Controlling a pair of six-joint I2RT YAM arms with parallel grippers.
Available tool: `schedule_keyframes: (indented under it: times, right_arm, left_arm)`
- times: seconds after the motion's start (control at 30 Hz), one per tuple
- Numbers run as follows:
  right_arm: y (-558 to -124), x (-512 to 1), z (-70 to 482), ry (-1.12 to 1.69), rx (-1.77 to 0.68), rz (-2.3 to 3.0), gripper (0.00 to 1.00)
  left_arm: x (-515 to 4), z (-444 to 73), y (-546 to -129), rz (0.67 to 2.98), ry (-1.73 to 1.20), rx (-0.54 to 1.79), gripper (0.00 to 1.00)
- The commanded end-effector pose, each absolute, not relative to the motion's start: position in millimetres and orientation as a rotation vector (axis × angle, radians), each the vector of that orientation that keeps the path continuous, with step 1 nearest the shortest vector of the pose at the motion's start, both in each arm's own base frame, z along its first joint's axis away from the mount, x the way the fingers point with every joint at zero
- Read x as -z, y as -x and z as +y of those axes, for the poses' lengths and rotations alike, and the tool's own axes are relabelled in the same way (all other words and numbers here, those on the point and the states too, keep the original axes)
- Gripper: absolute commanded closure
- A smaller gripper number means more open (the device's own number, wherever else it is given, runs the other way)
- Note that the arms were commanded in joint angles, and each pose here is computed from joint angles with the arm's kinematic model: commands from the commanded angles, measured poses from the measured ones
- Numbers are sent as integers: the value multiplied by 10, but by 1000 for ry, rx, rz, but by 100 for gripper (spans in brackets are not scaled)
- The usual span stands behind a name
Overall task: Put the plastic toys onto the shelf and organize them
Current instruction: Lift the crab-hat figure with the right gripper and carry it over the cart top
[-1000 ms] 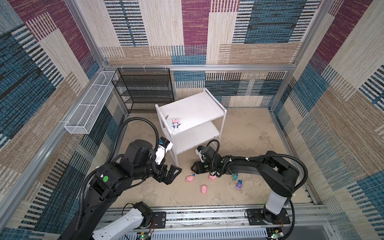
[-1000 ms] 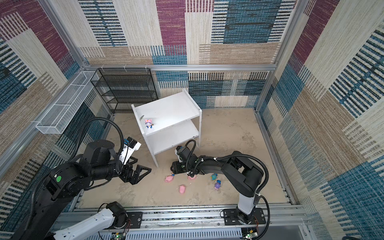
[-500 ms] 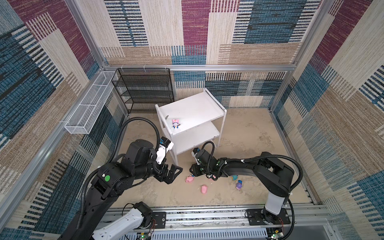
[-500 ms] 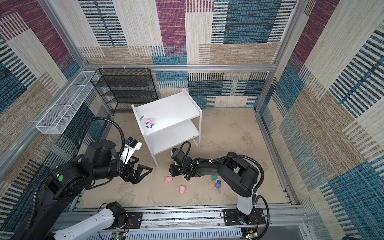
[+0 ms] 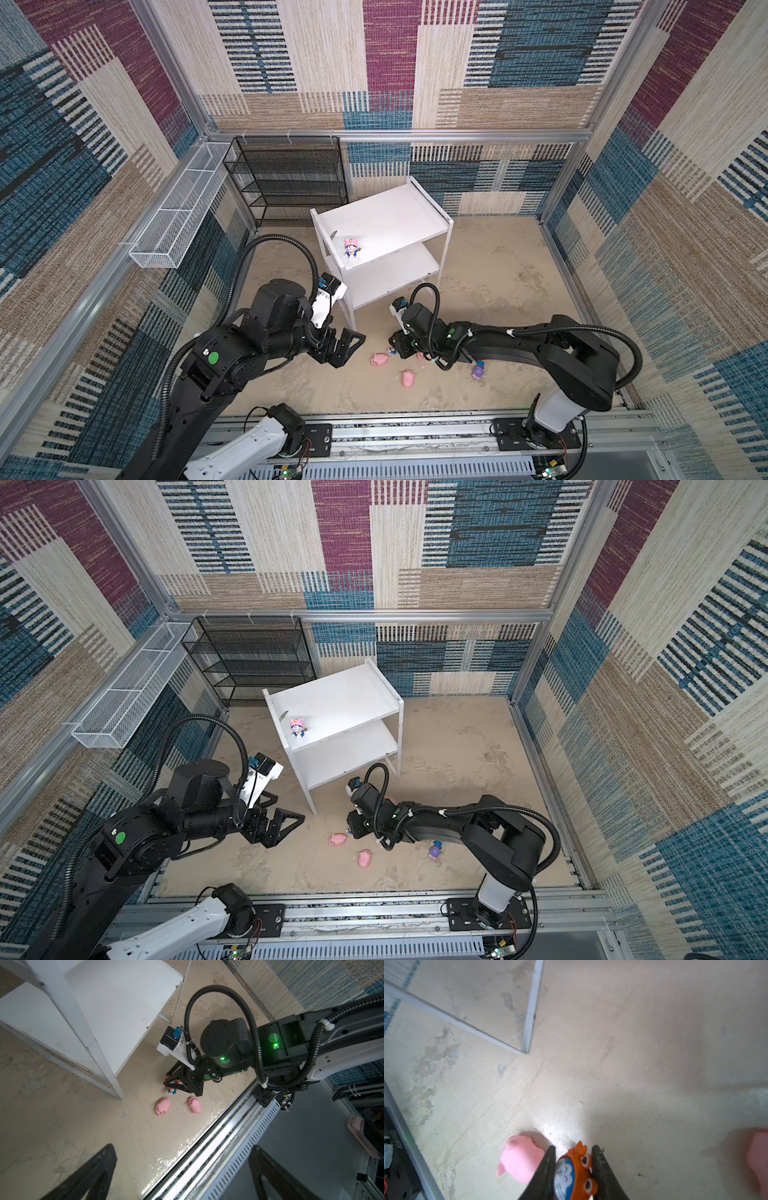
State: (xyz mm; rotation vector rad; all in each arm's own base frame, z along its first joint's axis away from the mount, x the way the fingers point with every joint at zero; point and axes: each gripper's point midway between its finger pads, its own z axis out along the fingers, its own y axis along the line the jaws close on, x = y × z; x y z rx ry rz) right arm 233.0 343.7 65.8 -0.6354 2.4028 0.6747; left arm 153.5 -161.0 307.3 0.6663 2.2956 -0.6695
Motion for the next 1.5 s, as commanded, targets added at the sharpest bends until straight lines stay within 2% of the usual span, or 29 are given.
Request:
schedule_keyframes:
  times: [0.0,0.33,0.67,0.8,1.03,1.17,1.47]
  right_arm:
    - [-2387,-1041,3496,727,-705,2182,70]
    - [-2133,-2306,3199,933,-660,1611,70]
    - [-1929,-3410,3057,1079,-463,1149,71]
    - [-2065,-3654,3130,1150,-396,1078,72]
    - [-2304,-3981,3218,1291,-450,969,72]
    - [-2444,-4028,3328,1398,-471,921,76]
    - [-2774,-4043,3517,1491,-453,855,76]
  left_arm:
    - [-3128,-1658,-1548,2276,-670,699,1]
    - [-3181,-1619,-1622,2261,-653,647,1]
    - [-3332,-1624,-1708,2226,-643,621,0]
    - [-3490,-1628,-1768,2182,-639,604,0]
    - [-3742,-1556,-1916,2092,-624,506,0]
    - [-3795,-1533,-1952,2055,-625,476,0]
    - [-3807,-1446,-1926,2020,-628,432,0]
